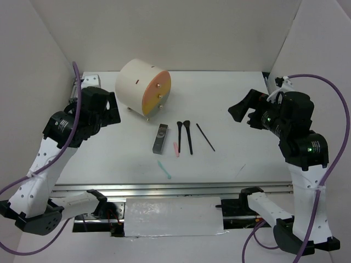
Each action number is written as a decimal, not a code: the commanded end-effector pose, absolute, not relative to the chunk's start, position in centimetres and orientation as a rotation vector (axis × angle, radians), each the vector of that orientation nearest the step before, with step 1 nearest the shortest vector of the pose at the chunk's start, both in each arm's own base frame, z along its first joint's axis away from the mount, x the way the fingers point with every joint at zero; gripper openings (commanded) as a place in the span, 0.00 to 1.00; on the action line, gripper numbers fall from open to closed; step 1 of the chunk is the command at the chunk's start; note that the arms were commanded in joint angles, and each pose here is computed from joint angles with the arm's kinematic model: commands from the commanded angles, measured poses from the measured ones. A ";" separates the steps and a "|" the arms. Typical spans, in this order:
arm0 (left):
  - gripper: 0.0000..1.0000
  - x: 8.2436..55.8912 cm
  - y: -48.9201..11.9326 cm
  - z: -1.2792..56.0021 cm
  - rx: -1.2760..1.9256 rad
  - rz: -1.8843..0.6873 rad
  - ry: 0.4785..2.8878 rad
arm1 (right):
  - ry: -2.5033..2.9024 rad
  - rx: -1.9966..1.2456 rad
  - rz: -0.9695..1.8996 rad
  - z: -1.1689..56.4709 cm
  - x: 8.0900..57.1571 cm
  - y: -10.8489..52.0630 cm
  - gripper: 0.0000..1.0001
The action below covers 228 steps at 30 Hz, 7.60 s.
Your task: Organize the makeup
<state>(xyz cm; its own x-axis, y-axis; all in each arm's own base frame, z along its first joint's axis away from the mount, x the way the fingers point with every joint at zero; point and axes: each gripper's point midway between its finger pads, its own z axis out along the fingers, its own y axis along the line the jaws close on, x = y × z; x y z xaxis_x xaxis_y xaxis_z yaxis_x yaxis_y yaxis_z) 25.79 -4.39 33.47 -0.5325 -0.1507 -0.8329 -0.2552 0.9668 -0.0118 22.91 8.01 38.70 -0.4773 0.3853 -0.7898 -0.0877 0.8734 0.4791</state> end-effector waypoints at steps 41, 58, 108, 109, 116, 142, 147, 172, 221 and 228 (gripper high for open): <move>0.99 23.2 -6.3 28.9 -0.349 0.023 2.334 | 1.727 0.146 1.729 26.4 48.6 35.6 0.68; 0.99 24.4 -5.9 28.9 -0.274 0.109 2.338 | 1.800 0.142 1.741 25.5 50.5 39.7 0.46; 0.99 24.1 -10.1 24.7 -0.113 -0.157 2.392 | 1.727 0.130 1.731 27.6 43.4 31.8 1.00; 0.99 24.2 -10.7 24.5 -0.098 -0.195 2.389 | 1.724 0.124 1.728 27.8 43.3 31.8 1.00; 0.99 24.2 -14.2 22.8 0.065 -0.363 2.389 | 1.729 0.103 1.669 28.9 42.7 30.5 1.00; 0.95 31.2 -22.6 9.4 0.005 -0.132 2.247 | 1.624 0.105 1.200 35.7 26.2 16.0 1.00; 0.94 31.6 -22.5 6.5 -0.049 -0.070 2.292 | 1.605 0.088 1.216 36.2 25.0 16.0 1.00; 0.00 28.1 -31.4 19.2 0.381 -0.512 2.170 | 1.576 0.107 1.149 37.6 24.3 15.2 1.00; 0.07 46.5 -18.5 31.4 0.679 -0.146 1.727 | 1.429 0.202 1.012 42.2 24.4 12.4 1.00; 0.10 45.8 -17.8 29.8 0.650 -0.133 1.785 | 1.431 0.202 1.016 41.8 24.6 12.5 1.00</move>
<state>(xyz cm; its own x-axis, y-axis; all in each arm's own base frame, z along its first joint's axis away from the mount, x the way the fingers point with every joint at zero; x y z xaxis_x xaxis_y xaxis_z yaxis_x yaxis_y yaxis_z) 45.87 -17.81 26.52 -0.2436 0.4116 -0.8782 0.5278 0.8159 0.2360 24.57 12.59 41.14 -0.2121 0.6748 -0.7068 -0.4331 0.5834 0.6870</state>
